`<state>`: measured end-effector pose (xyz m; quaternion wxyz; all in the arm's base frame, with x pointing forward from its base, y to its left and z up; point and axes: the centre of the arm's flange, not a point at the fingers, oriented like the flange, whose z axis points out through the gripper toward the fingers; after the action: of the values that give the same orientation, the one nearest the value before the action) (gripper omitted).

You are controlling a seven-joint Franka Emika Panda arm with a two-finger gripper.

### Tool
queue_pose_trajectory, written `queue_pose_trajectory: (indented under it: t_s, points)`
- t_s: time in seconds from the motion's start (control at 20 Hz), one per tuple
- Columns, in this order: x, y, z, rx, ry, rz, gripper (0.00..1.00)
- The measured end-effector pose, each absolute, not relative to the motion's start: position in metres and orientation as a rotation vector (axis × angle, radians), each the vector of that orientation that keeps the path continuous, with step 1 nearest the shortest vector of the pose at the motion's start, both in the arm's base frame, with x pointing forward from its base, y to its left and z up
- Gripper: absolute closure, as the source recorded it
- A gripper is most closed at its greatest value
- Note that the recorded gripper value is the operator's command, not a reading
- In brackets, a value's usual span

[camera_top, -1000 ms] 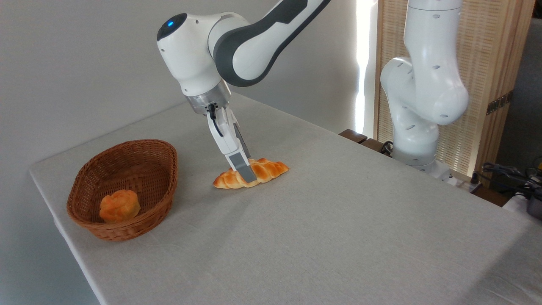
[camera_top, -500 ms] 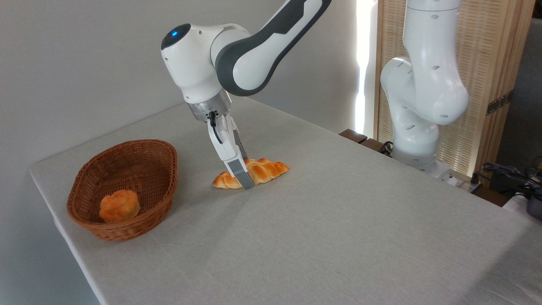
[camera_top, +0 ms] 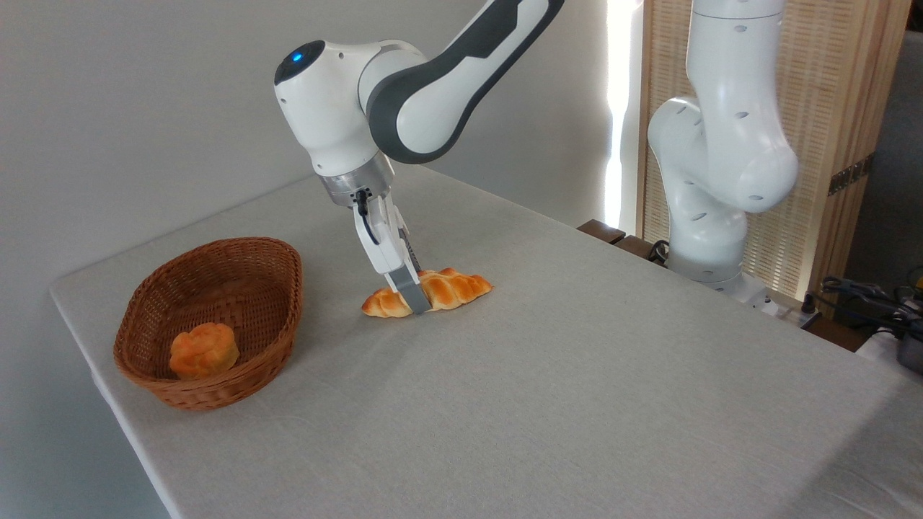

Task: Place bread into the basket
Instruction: 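Close the gripper around the middle of the braided roll, then lift the roll and carry it over the wicker basket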

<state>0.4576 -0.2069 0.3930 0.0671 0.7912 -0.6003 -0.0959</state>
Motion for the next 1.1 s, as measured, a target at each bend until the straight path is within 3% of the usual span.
queue_pose_trajectory:
  t_s: [0.2,0.35,0.55,0.75,0.9,1.05,1.1]
  points:
    - [0.462,-0.207,0.404,2.386,-1.807,-0.285,0.56]
    - [0.475,-0.203,0.445,2.391,-1.791,-0.283,0.55]
    - [0.504,-0.199,0.501,2.458,-1.630,-0.115,0.51]
    - [0.548,-0.212,0.518,2.563,-1.343,-0.024,0.48]
    - [0.579,-0.228,0.526,2.585,-1.145,0.127,0.43]
    - [0.601,-0.244,0.523,2.610,-0.983,0.296,0.26]
    - [0.603,-0.254,0.518,2.609,-0.968,0.325,0.08]
